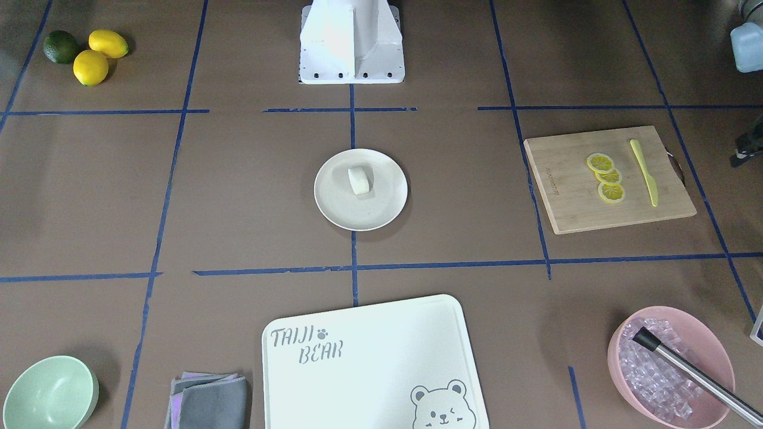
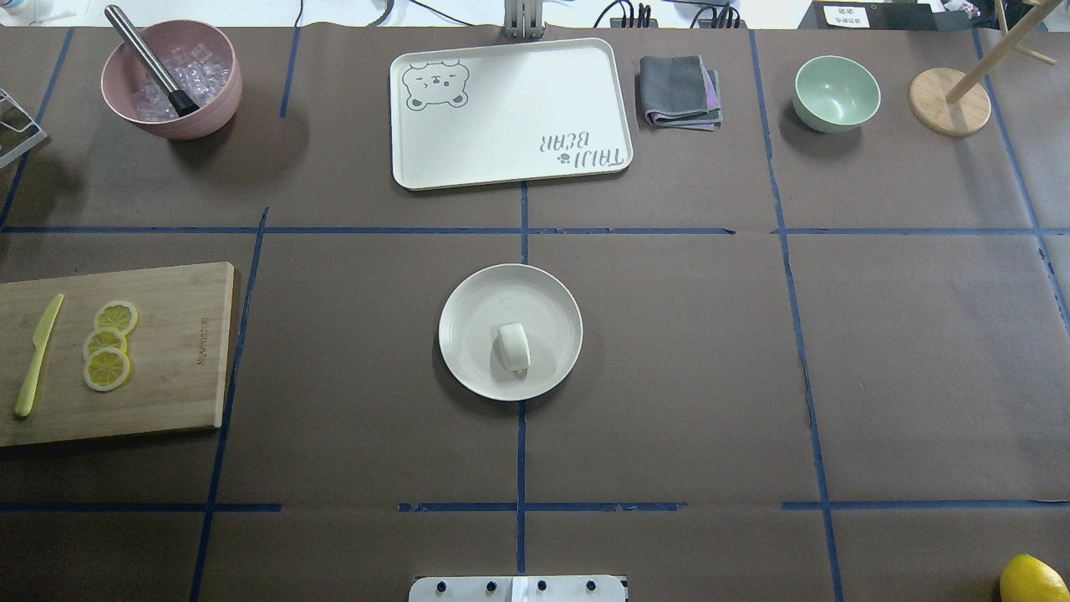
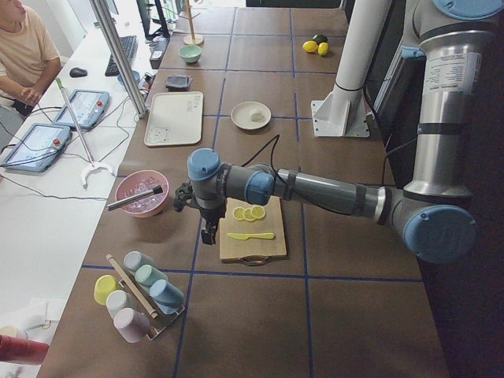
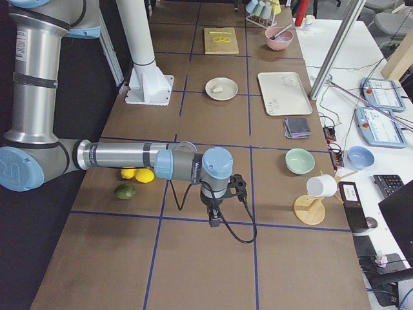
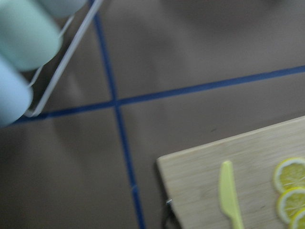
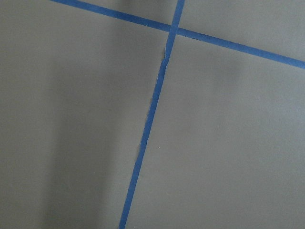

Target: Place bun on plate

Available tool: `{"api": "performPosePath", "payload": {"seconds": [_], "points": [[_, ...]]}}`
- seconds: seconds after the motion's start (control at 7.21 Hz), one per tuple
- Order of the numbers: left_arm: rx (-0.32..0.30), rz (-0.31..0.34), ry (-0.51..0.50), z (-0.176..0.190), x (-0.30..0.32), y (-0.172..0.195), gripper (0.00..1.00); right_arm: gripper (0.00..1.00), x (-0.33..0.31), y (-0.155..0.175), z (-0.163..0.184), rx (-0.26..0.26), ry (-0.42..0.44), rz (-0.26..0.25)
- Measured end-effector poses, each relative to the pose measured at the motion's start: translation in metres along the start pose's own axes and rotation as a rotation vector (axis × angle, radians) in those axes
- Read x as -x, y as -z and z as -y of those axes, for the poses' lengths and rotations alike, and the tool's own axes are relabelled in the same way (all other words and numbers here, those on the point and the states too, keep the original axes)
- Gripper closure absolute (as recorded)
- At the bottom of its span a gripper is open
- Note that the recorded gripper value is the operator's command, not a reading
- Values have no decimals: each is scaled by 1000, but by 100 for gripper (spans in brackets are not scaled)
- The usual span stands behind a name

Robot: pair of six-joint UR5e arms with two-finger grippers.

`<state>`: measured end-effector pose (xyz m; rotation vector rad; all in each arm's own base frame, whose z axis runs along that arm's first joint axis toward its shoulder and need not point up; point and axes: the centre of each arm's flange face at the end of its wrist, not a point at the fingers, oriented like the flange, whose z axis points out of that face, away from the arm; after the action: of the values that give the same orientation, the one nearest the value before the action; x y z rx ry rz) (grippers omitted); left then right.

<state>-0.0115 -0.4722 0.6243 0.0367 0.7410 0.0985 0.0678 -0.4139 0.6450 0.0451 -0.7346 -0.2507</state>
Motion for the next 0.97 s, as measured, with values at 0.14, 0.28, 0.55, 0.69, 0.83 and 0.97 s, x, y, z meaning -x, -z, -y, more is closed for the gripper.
{"api": "performPosePath", "payload": {"seconds": [0.14,0.28,0.55,0.69,0.83,0.97], "points": [[21,17,42,-22,22,-9,0,0,0,-1,-1,2,-1,0],[28,25,62,-31,31,-11,0,0,-1,-1,-1,3,-2,1],[25,27,72,-32,31,-10,0,0,-1,-1,-1,2,-2,1],[24,28,70,-31,30,-9,0,0,-1,-1,-1,3,-2,1],[28,26,71,-33,31,-11,0,0,-1,-2,-1,3,-3,1],[32,24,73,-35,32,-12,0,0,-1,-2,-1,3,-3,1]]}}
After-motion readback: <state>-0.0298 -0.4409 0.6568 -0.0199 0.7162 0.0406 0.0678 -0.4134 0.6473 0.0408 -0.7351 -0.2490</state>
